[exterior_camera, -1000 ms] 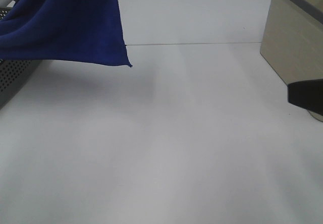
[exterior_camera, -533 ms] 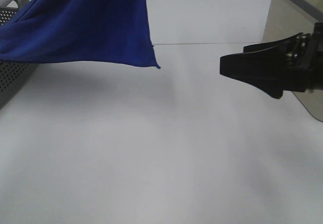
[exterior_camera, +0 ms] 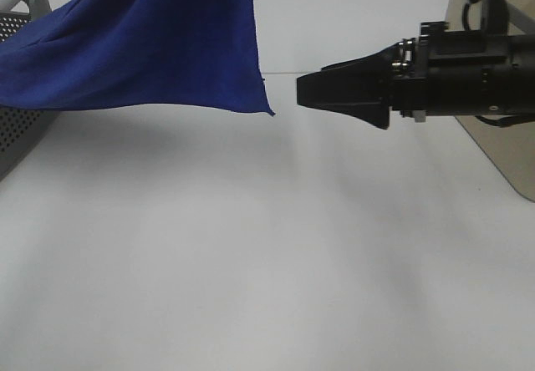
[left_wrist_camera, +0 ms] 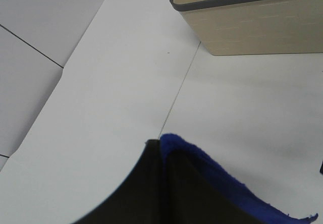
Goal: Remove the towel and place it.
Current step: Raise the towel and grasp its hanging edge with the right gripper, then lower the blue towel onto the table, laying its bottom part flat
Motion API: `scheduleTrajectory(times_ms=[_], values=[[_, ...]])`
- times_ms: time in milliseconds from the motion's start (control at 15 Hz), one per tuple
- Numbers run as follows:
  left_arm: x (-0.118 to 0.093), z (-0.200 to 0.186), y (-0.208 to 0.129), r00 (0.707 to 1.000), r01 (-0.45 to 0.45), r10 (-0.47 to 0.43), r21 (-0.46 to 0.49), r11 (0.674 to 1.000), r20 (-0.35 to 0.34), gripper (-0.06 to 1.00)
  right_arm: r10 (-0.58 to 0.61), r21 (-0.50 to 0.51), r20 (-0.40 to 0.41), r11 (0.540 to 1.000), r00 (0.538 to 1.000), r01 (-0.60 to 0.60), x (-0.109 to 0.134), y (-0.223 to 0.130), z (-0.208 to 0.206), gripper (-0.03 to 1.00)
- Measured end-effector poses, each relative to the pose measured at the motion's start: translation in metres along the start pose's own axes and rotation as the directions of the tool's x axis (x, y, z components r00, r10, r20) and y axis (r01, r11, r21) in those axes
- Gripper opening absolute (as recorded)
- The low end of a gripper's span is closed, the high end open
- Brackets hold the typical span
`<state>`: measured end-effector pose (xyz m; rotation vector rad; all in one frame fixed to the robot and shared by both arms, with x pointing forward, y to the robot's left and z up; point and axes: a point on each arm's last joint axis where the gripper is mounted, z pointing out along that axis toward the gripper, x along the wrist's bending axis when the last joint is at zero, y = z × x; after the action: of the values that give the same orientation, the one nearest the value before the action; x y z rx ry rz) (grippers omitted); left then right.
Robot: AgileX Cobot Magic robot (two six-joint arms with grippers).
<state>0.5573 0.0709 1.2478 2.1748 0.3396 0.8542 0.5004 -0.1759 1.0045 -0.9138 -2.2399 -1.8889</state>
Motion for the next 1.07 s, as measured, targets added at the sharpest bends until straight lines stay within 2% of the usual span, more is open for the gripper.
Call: scheduleTrajectory(times_ms=[267, 400, 667, 800, 933, 1067], values=[[0.0, 0.0, 0.0, 1.0, 0.0, 0.0, 0.0, 1.0, 0.0, 0.0, -0.105, 0.079, 0.141, 0.992, 0.984, 0.095, -0.001, 0.017, 0.034, 0.76], [0.0, 0.0, 0.0, 1.0, 0.003, -0.003, -0.002, 1.0, 0.003, 0.0, -0.123, 0.085, 0.134, 0.99, 0.983, 0.112, -0.002, 0.022, 0.045, 0.76], [0.0, 0.0, 0.0, 1.0, 0.004, -0.004, -0.003, 1.0, 0.004, 0.0, -0.128, 0.125, 0.055, 0.985, 0.99, 0.12, -0.004, 0.019, 0.089, 0.76], [0.0, 0.0, 0.0, 1.0, 0.004, -0.004, -0.003, 1.0, 0.004, 0.0, -0.11, 0.139, 0.061, 0.985, 0.992, 0.1, -0.007, 0.014, 0.092, 0.74], [0.0, 0.0, 0.0, 1.0, 0.004, -0.004, -0.003, 1.0, 0.004, 0.0, -0.109, 0.14, 0.061, 0.985, 0.992, 0.1, -0.007, 0.014, 0.092, 0.63], [0.0, 0.0, 0.0, 1.0, 0.004, -0.004, -0.003, 1.0, 0.004, 0.0, -0.109, 0.14, 0.061, 0.985, 0.992, 0.1, -0.007, 0.014, 0.092, 0.3]])
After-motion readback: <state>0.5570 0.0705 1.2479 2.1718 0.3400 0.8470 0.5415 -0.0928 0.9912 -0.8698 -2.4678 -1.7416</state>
